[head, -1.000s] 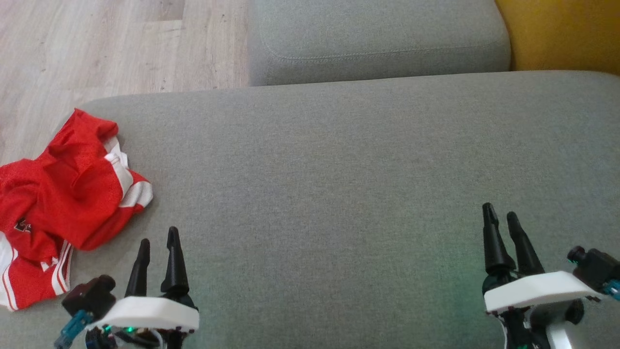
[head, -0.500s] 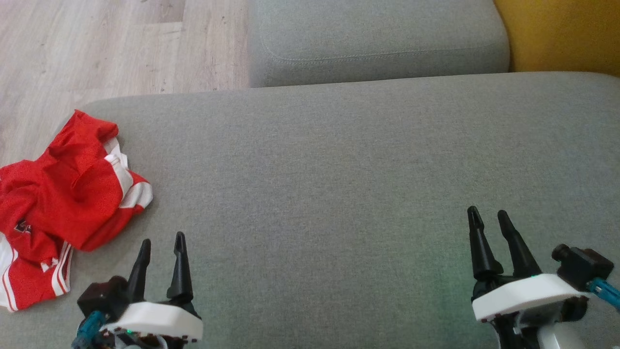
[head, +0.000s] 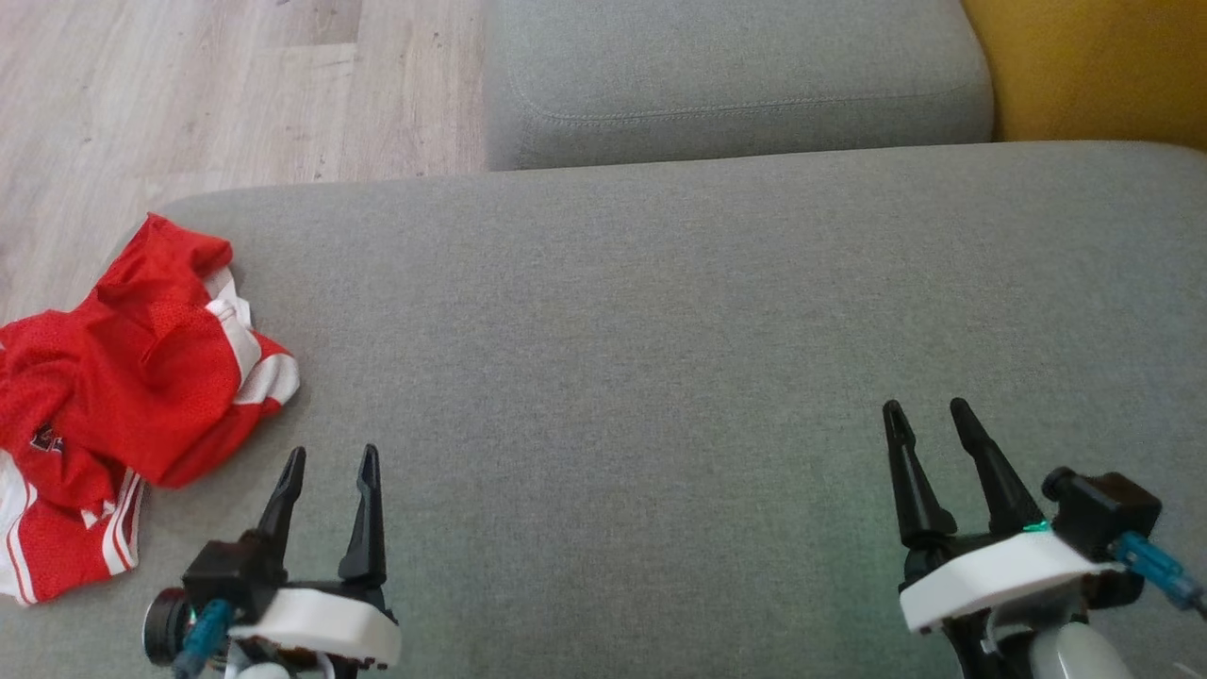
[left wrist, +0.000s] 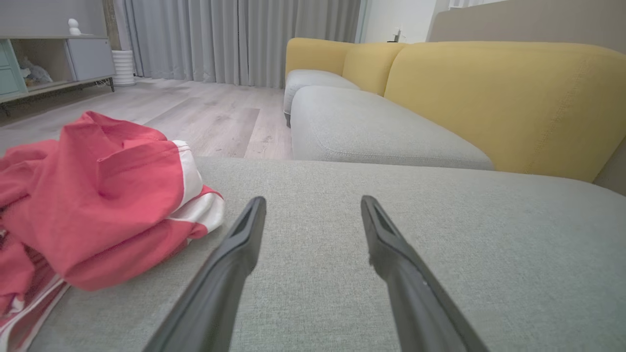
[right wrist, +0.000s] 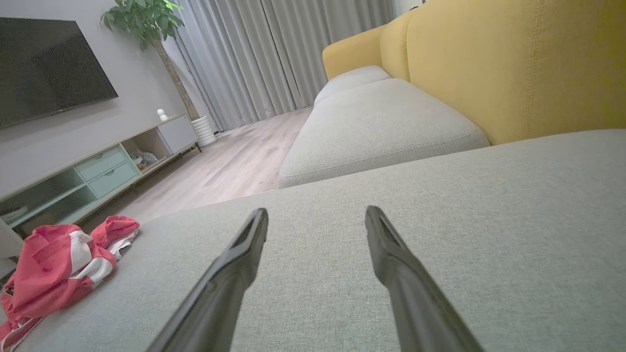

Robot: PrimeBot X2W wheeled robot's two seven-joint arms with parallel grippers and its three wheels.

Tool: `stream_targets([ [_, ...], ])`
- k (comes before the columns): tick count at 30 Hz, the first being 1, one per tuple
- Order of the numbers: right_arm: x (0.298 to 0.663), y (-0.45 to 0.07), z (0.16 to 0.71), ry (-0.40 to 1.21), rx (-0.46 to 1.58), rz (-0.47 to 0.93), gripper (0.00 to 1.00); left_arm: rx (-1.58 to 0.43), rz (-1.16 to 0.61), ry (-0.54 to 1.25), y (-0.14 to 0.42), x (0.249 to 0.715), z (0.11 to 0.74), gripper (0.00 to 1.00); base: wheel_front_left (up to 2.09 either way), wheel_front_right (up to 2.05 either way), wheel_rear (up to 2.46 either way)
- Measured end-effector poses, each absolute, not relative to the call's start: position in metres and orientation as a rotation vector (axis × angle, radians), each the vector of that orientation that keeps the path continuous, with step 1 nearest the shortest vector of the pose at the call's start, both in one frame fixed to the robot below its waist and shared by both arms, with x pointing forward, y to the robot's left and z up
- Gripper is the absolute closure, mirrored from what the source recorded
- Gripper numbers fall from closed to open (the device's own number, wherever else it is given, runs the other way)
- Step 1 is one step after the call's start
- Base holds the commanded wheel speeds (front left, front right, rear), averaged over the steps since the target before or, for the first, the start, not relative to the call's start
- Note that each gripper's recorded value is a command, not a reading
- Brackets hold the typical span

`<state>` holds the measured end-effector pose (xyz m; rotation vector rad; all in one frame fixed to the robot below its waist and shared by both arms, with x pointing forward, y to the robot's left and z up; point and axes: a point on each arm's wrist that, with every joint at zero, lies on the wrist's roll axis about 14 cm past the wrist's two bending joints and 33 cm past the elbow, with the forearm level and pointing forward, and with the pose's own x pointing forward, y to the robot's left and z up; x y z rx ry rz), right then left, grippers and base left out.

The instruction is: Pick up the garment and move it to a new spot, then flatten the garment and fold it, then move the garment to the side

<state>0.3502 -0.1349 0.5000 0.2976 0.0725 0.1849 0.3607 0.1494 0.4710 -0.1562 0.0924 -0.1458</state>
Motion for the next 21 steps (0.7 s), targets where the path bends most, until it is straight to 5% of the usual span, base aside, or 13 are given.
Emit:
stream_targets([
  [21,0.3420,-0.1288,0.5008,0.064,0.096,0.214,0.00,0.056,-0.193,0.068,0.1444,0.3555,0.4638,0.00,0.00,0.00,0.00],
])
